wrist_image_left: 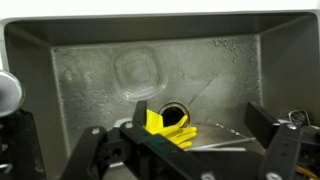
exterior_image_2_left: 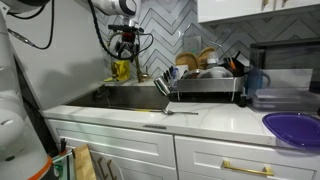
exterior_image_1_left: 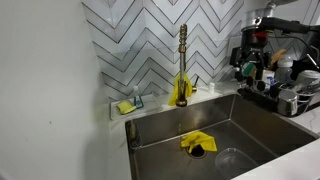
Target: Open the tap, pick up the silver spoon on the counter, rinse it with the running water and then put it back on the counter
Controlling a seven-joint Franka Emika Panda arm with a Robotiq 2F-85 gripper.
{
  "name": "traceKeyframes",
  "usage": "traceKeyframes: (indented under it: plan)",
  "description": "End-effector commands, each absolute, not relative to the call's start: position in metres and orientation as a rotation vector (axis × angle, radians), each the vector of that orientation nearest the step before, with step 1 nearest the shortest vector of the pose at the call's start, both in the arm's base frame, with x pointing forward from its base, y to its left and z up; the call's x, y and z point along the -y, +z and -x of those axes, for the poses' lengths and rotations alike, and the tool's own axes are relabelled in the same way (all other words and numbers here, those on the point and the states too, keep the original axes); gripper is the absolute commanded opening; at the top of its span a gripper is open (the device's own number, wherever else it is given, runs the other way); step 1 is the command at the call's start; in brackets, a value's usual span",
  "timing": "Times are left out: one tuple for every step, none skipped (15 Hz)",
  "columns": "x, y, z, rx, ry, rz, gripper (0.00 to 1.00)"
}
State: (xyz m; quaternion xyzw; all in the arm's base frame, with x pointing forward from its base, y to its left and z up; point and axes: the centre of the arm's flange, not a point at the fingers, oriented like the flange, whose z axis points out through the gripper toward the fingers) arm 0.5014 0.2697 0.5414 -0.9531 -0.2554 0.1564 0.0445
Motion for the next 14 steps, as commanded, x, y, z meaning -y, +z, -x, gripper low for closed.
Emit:
traceKeyframes:
  plan:
    - [-0.266,0.541,-0.499,0.775,0.482,2.916,1.0]
    - [-0.266,0.543,-0.5,0.775,0.475,2.916,1.0]
    - [-0.267,0.544,-0.501,0.777,0.472,2.915,1.0]
    - [-0.268,0.543,-0.501,0.779,0.473,2.914,1.0]
    - [-0.268,0.542,-0.501,0.779,0.475,2.913,1.0]
    - [-0.268,0.542,-0.502,0.78,0.477,2.913,1.0]
    - [-0.269,0.541,-0.502,0.78,0.478,2.912,1.0]
    - [-0.259,0.54,-0.502,0.657,0.469,2.972,1.0]
    - [-0.246,0.538,-0.496,0.57,0.465,3.005,1.0]
    - [-0.236,0.537,-0.492,0.515,0.466,3.026,1.0]
    - [-0.224,0.537,-0.485,0.451,0.483,3.024,1.0]
    - [-0.212,0.535,-0.479,0.372,0.483,3.04,1.0]
    - [-0.198,0.533,-0.471,0.307,0.499,3.041,1.0]
    - [-0.185,0.531,-0.463,0.231,0.503,3.046,1.0]
